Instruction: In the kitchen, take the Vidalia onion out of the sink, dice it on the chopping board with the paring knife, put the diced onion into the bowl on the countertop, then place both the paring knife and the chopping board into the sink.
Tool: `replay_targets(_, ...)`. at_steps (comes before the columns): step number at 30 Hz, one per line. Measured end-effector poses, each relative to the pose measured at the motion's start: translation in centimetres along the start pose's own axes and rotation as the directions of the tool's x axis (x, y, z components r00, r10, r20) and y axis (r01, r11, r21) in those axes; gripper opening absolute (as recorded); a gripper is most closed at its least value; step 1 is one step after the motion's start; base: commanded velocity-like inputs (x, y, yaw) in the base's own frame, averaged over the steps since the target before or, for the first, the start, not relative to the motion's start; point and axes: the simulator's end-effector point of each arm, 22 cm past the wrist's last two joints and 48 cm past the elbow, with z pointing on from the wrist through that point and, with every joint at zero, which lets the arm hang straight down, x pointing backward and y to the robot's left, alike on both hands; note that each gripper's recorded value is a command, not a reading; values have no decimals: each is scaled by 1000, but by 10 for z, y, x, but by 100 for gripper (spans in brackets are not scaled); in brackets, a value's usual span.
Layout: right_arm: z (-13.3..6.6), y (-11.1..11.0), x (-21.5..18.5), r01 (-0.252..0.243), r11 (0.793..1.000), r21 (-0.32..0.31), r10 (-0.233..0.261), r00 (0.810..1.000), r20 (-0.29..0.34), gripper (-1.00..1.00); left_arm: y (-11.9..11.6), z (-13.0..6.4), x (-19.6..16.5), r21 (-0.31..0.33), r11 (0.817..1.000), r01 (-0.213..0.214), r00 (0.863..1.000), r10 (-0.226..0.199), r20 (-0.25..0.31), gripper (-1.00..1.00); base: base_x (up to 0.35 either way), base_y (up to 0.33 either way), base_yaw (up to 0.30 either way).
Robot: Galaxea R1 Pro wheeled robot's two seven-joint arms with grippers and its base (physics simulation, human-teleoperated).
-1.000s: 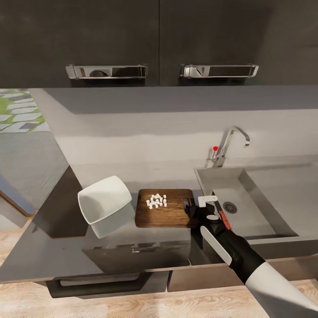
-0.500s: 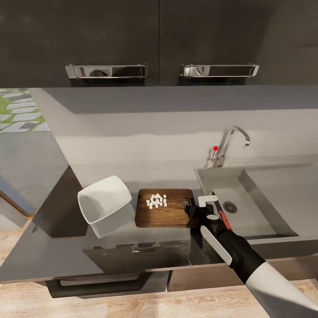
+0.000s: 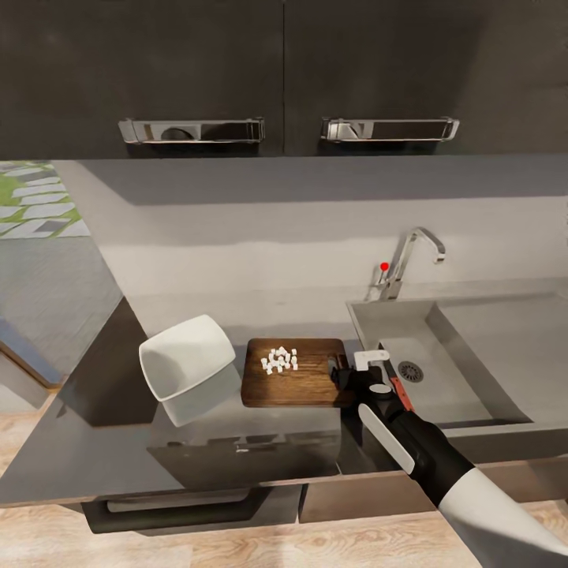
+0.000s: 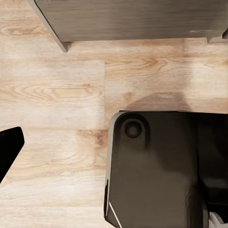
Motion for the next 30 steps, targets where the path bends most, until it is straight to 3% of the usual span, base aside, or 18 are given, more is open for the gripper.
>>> replay_targets(30,-15,-3,-23,0,1000,2,0,999,36,-100,-1,7,-12,1,1000,4,999,-4,46,100,0,0,0)
